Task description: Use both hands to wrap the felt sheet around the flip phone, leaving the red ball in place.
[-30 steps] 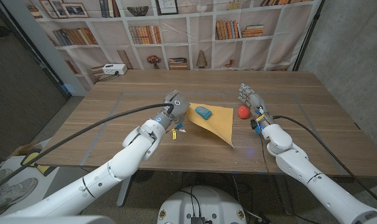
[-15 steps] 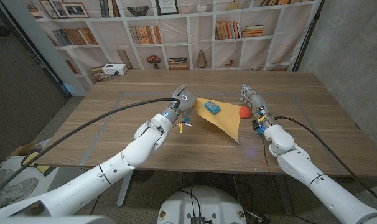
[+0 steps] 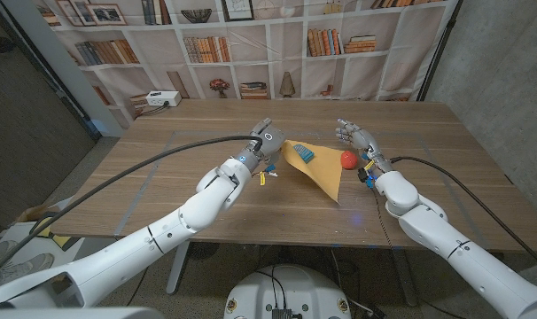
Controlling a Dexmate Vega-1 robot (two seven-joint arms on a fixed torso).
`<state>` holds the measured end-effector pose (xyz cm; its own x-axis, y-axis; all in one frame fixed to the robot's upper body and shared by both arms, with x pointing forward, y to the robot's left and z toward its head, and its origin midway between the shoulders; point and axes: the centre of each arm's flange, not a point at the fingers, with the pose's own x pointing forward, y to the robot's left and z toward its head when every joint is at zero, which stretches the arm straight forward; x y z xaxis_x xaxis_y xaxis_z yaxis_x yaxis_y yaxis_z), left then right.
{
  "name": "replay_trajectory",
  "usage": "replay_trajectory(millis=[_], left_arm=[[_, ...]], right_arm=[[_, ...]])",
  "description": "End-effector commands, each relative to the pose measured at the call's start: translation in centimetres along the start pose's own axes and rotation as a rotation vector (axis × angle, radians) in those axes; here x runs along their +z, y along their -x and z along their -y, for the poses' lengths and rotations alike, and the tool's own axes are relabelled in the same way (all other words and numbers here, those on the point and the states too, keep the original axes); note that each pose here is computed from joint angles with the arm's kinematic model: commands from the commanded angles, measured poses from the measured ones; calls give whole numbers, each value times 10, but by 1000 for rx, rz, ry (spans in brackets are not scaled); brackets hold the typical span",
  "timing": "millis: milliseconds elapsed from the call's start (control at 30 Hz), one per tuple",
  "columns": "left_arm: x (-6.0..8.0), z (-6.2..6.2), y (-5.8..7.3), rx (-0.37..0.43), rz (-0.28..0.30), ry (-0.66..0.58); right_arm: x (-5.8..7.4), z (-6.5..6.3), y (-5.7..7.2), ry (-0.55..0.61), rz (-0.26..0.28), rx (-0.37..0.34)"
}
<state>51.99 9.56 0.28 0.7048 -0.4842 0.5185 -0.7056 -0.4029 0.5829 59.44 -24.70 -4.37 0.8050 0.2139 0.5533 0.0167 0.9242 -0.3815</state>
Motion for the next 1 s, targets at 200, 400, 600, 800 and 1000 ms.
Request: replay_trajectory(millis=[200, 400, 600, 800, 1000], left_arm=[[0, -6, -11, 201, 40, -24], [2, -12, -28, 205, 79, -57], [7, -14, -46, 175, 130, -58], [16, -14, -64, 170, 183, -65], [24, -12, -79, 184, 215, -58]], right_arm=[[15, -5, -2, 129, -5, 46], [22, -5, 4, 137, 21, 45], [33, -6, 11, 156, 50, 64], [46, -9, 17, 178, 85, 79], [63, -12, 26, 205, 152, 81]])
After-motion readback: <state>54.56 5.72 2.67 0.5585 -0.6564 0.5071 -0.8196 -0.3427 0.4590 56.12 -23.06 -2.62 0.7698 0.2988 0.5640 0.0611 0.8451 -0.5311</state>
